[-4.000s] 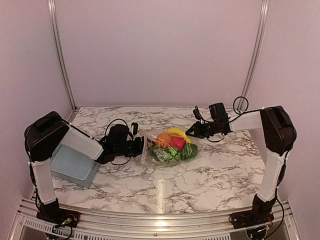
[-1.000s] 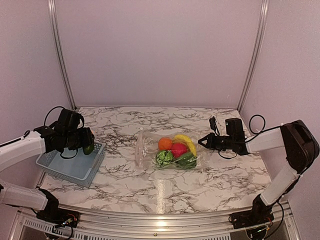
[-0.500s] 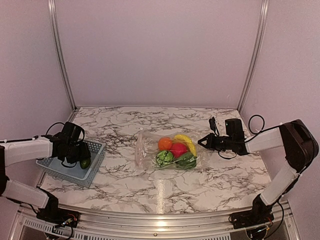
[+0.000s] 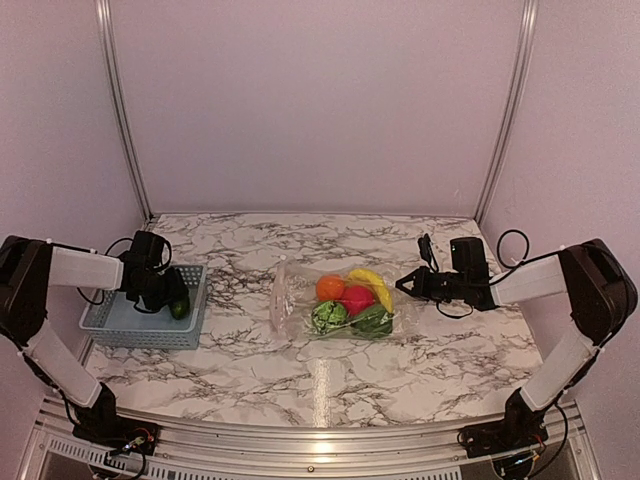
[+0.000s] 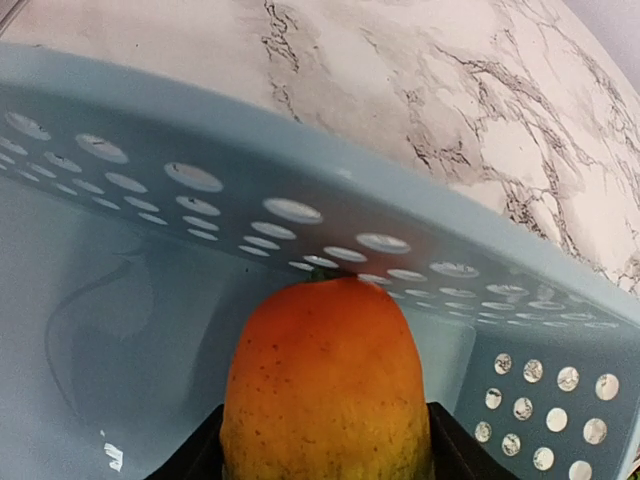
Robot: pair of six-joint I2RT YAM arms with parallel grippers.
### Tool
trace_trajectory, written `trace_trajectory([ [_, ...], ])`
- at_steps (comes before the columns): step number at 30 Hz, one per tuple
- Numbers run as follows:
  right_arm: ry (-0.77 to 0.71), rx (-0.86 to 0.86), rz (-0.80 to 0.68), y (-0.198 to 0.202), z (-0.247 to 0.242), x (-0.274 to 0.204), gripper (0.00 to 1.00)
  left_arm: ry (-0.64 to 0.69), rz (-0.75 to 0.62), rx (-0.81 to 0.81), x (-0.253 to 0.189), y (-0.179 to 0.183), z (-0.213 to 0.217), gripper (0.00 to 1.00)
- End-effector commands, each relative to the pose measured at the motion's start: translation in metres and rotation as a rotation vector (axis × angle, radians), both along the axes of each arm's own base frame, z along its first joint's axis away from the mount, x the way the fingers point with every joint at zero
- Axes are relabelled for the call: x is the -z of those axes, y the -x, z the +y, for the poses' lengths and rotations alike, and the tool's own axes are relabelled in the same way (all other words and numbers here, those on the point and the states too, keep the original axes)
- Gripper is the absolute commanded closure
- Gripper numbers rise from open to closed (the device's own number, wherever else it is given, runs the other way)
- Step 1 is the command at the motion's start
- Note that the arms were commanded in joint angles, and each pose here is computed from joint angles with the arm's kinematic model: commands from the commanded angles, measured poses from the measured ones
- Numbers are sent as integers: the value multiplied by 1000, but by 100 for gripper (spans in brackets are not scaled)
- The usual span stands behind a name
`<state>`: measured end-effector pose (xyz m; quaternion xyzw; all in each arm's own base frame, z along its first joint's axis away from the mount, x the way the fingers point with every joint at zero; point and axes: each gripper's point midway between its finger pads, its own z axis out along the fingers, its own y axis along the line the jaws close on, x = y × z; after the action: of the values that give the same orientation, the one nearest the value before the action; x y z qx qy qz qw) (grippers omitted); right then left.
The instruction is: Open the zip-top bag and remove the fake food
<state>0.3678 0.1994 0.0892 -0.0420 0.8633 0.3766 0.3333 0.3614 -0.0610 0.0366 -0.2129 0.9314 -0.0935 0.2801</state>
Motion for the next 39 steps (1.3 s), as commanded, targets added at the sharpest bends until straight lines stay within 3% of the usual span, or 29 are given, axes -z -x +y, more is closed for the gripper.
trace_trajectory([
  [1,2,6,-22,-4,-4,-6,100,74,-41,27,-8,-31,-7,57],
  [9,-1,-7,-26,-3,-2,-8,100,108,-75,92,-12,-32,-17,53],
  [16,-9,-15,-27,-4,0,-9,100,89,-67,126,-15,-24,-18,37],
  [25,-5,-26,-29,-1,0,-11,100,15,-121,113,-54,-17,-7,20],
  [30,-2,-31,-29,0,0,-11,100,78,-222,195,-86,-14,-31,24],
  [34,4,-33,-28,2,-1,-9,100,181,-304,335,-108,-9,-76,35],
  [39,7,-32,-26,3,-1,-8,100,213,-304,456,-107,-5,-125,46],
])
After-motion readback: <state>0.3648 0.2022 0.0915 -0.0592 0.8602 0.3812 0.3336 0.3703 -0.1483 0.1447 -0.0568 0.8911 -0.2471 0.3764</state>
